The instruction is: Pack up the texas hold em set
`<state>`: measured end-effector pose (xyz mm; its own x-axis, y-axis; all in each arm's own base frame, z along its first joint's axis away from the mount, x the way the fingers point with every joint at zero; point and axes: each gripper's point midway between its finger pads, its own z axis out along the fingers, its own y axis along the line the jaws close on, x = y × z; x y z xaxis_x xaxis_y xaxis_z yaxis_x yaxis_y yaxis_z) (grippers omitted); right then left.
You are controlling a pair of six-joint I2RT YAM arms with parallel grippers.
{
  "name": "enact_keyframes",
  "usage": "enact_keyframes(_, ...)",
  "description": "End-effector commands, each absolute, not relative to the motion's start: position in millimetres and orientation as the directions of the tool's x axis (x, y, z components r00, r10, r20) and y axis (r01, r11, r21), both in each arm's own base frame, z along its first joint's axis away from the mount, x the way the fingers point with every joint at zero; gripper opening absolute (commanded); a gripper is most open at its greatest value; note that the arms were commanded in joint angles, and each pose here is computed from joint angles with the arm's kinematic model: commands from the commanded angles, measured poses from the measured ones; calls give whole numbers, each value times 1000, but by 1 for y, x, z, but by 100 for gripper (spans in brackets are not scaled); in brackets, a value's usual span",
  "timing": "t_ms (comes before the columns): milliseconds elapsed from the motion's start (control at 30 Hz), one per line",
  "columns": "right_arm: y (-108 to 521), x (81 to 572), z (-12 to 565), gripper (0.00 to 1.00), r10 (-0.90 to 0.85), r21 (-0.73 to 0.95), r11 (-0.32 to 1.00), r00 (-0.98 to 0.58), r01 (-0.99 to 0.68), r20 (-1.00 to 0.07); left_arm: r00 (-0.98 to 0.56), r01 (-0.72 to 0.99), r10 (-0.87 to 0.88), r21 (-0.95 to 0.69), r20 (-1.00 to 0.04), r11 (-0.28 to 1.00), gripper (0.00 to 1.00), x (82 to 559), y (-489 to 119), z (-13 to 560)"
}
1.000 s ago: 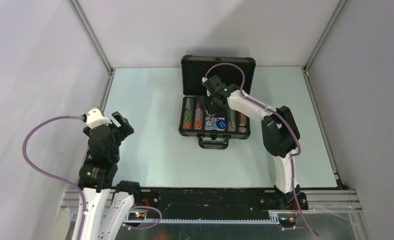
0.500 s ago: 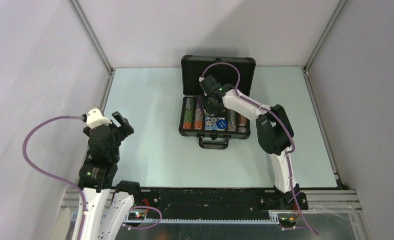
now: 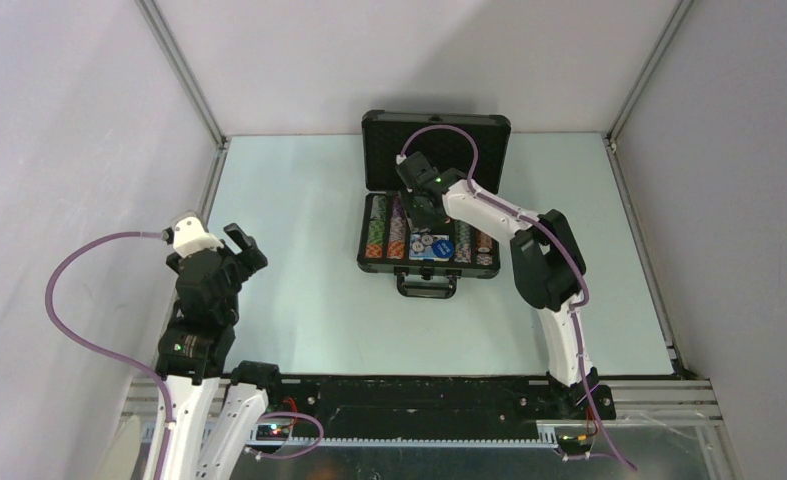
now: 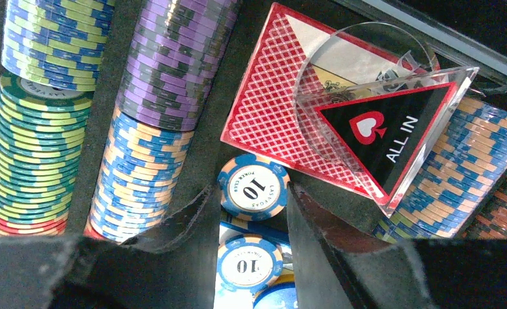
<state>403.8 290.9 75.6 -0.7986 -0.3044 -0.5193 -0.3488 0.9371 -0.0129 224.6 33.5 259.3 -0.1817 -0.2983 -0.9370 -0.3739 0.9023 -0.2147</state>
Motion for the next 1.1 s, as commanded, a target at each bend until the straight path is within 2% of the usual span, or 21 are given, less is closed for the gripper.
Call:
enact_keyframes(0,289,413,106,39,-262,-9,948,-761,-319,-593,-174,-369,-286,-207,-942,906,86,227,35,260)
enact_keyframes(267,291,413,145,40,-215,45,945,-717,-325,-663,-171,-368,-286,-208,-943,906,86,227,35,261)
enact_keyframes(400,290,410,152,40,-215,51,942,-715,-331,-666,-172,-370,-286,-207,-943,906,86,227,35,261)
enact_keyframes(833,279,376,115,43,-274,40,932,-772,-360,-574,-173,-366,-286,-208,-943,907,86,227,34,261)
enact_keyframes(1067,284,382,127,48,-247,56,934,-749,-354,-615,-172,-366,-286,-209,-943,907,86,227,34,261)
